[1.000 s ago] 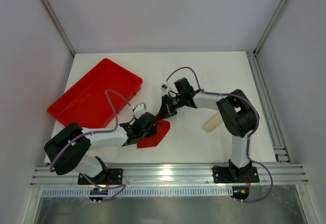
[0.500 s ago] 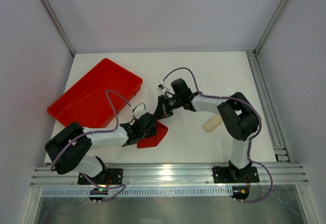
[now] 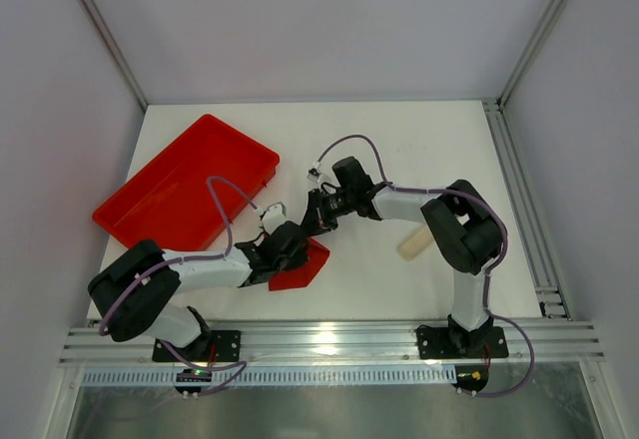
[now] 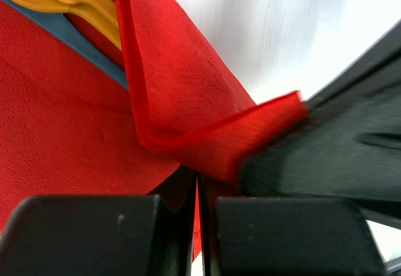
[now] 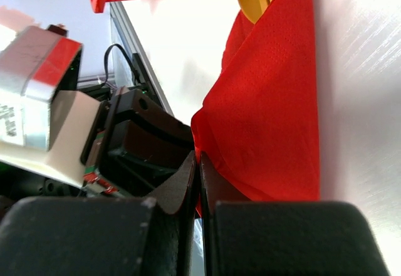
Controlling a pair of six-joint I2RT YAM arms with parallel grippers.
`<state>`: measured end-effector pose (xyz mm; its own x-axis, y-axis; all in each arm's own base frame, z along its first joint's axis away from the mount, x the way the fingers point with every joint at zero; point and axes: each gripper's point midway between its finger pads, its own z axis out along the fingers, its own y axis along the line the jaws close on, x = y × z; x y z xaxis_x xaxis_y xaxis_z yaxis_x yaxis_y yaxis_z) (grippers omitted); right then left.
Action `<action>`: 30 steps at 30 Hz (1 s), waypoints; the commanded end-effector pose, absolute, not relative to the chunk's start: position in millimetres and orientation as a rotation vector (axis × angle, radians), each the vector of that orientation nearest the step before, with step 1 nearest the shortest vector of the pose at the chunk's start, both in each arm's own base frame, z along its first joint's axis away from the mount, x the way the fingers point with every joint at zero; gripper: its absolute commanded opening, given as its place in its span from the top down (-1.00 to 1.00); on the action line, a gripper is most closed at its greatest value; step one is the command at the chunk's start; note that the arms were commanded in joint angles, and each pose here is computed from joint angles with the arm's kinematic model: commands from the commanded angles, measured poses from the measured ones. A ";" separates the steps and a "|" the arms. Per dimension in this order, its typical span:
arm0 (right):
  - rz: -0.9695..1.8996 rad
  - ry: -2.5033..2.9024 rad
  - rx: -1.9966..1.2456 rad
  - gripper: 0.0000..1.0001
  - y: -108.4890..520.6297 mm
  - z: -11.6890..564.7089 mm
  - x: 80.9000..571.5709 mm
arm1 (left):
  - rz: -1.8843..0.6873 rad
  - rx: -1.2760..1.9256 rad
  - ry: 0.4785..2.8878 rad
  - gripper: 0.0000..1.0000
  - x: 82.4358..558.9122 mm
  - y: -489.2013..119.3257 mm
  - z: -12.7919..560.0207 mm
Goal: Place the utensils on the paper napkin and roll it up
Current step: Roll the napkin at the center of the board.
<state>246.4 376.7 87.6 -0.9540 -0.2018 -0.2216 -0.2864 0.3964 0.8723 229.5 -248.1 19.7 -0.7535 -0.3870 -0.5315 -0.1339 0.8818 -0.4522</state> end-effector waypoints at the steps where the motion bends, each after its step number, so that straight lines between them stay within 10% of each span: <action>1: 1.621 2.546 -0.507 0.87 384.3 83.1 237.3 | -0.527 -0.382 2.361 1.00 236.2 -248.6 26.0; 26: 1.578 2.597 -0.555 0.78 380.1 55.2 225.4 | -0.507 -0.375 2.360 1.00 234.8 -243.6 27.1; 30: 1.583 2.599 -0.577 0.47 379.7 53.9 221.2 | -0.503 -0.370 2.361 1.00 234.7 -243.4 27.1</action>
<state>241.2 377.8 56.8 -0.9448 -0.2267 -0.2364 -0.3158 0.4389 0.8412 227.9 -247.9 19.7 -0.7562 -0.3803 -0.5325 -0.1281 0.8841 -0.4495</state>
